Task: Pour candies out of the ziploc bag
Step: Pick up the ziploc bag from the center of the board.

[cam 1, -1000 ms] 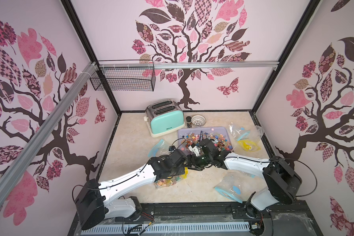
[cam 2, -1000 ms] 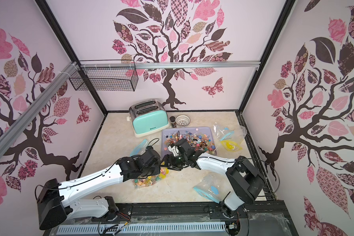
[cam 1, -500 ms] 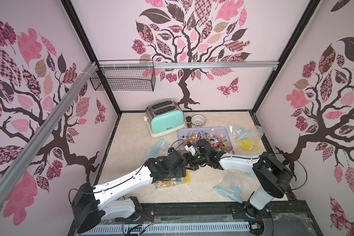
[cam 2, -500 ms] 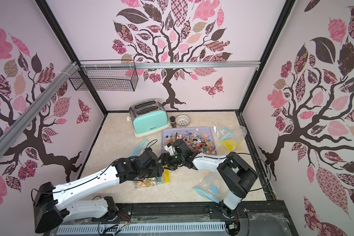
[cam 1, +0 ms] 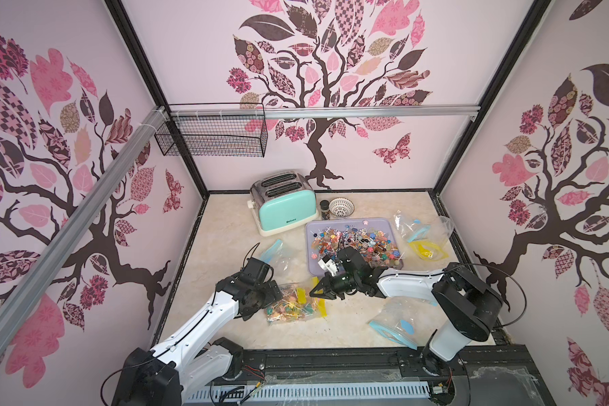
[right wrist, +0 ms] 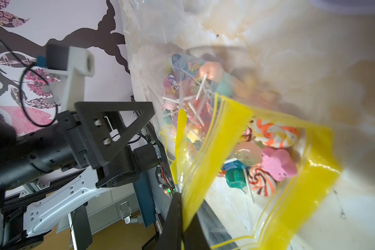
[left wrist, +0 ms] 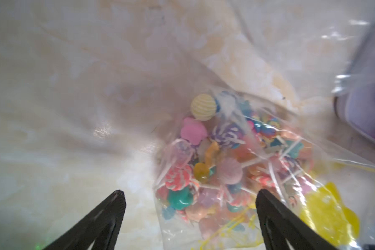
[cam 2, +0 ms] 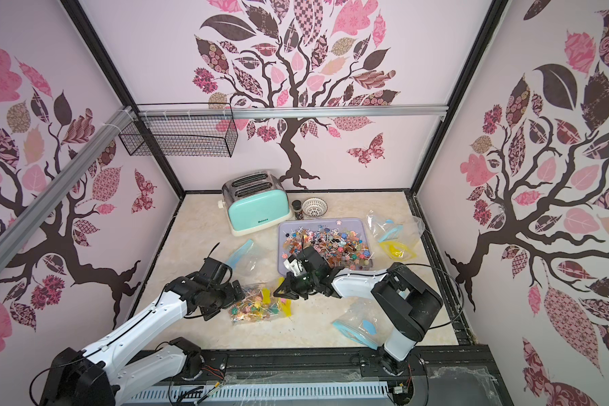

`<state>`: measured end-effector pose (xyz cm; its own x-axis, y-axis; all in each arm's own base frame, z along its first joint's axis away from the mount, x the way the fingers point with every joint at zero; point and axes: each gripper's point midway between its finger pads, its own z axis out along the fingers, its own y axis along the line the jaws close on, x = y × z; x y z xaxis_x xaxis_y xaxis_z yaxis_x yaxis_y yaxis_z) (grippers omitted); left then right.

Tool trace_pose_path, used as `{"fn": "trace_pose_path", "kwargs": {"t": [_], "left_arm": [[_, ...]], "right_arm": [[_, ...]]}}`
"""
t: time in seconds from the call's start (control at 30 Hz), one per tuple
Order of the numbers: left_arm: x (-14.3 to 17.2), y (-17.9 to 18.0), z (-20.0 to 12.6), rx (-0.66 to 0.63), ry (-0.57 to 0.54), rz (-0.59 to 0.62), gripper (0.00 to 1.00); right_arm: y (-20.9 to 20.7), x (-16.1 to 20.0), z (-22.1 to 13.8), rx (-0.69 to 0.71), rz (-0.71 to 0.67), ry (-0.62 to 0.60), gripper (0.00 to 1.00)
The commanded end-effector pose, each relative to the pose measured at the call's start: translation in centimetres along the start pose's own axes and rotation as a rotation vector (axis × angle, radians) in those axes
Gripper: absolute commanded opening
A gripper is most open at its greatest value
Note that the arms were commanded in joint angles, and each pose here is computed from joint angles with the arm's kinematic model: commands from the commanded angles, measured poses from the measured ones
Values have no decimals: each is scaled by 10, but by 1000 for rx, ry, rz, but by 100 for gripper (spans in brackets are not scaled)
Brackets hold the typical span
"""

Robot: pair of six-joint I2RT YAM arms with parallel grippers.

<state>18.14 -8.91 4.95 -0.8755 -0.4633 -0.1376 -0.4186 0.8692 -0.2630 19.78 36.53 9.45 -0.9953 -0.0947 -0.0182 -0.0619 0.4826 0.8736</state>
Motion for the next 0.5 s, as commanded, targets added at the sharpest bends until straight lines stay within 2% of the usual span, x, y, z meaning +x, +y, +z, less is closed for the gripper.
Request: {"fn": "trace_pose_path", "kwargs": {"t": [0.0,0.2,0.37,0.47], "left_arm": [[1,-14,5,113,25,8,98],[4,-26,16,187,52,10,95],[0,-26,11,193,18,12,75],[-4,-23,6,181,-13,17,70]], "right_arm": [[16,-2,-6,-13,-55,-9,0],[13,-3,-3,-6,-50,-7,0],[12,-3,-4,-6,-50,-8,0],[13,-3,-4,-8,-55,-8,0]]}}
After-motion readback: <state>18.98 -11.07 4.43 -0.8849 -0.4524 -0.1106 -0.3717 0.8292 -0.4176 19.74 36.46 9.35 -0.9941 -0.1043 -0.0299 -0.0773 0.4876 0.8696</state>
